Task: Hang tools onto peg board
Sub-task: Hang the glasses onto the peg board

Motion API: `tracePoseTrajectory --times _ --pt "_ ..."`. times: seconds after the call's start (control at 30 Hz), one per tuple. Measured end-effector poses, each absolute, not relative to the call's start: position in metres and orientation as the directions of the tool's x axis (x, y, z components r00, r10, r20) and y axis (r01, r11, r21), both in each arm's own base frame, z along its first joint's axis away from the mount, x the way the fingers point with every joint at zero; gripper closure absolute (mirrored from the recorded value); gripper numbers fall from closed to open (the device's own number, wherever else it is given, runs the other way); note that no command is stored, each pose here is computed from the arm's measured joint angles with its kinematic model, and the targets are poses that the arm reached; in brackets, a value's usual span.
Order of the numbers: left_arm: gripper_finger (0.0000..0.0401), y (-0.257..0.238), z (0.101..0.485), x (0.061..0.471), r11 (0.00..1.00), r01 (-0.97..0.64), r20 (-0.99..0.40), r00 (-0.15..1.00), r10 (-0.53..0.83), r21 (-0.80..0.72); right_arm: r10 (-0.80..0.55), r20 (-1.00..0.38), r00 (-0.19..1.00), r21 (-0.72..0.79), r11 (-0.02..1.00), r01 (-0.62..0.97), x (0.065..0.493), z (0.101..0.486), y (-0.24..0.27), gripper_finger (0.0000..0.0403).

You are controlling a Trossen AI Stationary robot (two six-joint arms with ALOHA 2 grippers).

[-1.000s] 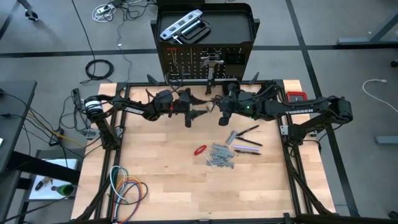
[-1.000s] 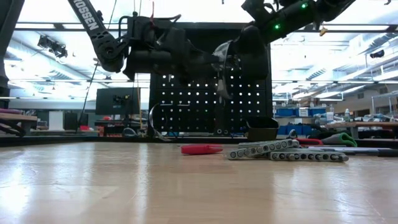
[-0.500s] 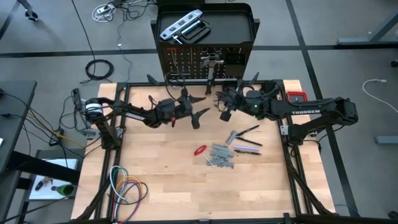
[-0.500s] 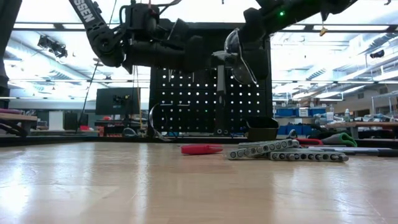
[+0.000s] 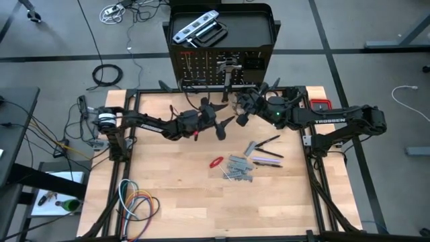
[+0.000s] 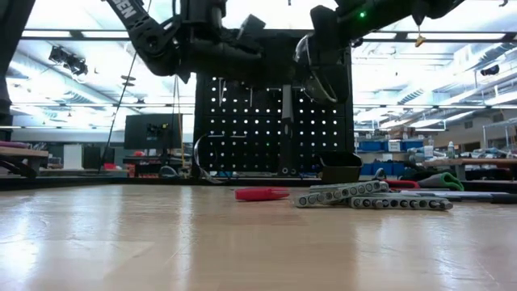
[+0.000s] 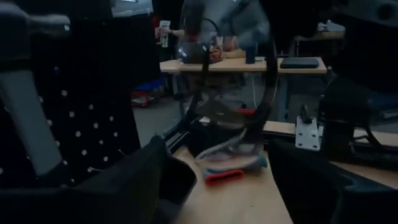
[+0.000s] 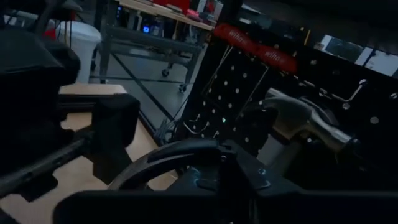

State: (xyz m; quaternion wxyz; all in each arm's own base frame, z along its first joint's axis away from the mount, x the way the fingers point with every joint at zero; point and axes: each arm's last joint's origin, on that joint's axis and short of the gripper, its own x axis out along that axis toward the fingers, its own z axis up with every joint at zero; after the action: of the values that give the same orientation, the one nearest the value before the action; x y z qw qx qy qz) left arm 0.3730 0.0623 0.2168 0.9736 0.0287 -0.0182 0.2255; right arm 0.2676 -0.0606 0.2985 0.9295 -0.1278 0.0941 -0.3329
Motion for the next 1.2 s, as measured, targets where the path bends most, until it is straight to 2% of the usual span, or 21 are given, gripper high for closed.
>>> tracePoseTrajectory --times 0.2,0.47,0.77,1.03,1.2 --pt "0.0073 0.065 0.206 0.387 0.898 -0.44 0.028 0.897 0.441 -0.022 -0.636 -0.103 0.764 -0.292 0.754 0.588 0.27 0.295 -0.06 0.035" --pt "0.0064 0.067 0.205 0.393 0.886 -0.464 0.031 0.885 0.464 -0.01 -0.615 -0.104 0.782 -0.292 0.77 0.567 0.272 0.295 -0.053 0.0379" --pt "0.0113 0.068 0.205 0.393 0.865 -0.499 0.03 0.866 0.499 0.053 -0.6 -0.098 0.794 -0.262 0.785 0.561 0.273 0.295 -0.049 0.0355" --pt "0.018 0.068 0.205 0.392 0.855 -0.515 0.028 0.857 0.514 0.07 -0.572 -0.099 0.814 -0.242 0.807 0.538 0.274 0.295 -0.048 0.0375" --pt "0.0208 0.068 0.203 0.392 0.852 -0.509 0.011 0.859 0.512 0.119 -0.572 -0.103 0.813 -0.263 0.804 0.533 0.274 0.295 -0.048 0.0367"
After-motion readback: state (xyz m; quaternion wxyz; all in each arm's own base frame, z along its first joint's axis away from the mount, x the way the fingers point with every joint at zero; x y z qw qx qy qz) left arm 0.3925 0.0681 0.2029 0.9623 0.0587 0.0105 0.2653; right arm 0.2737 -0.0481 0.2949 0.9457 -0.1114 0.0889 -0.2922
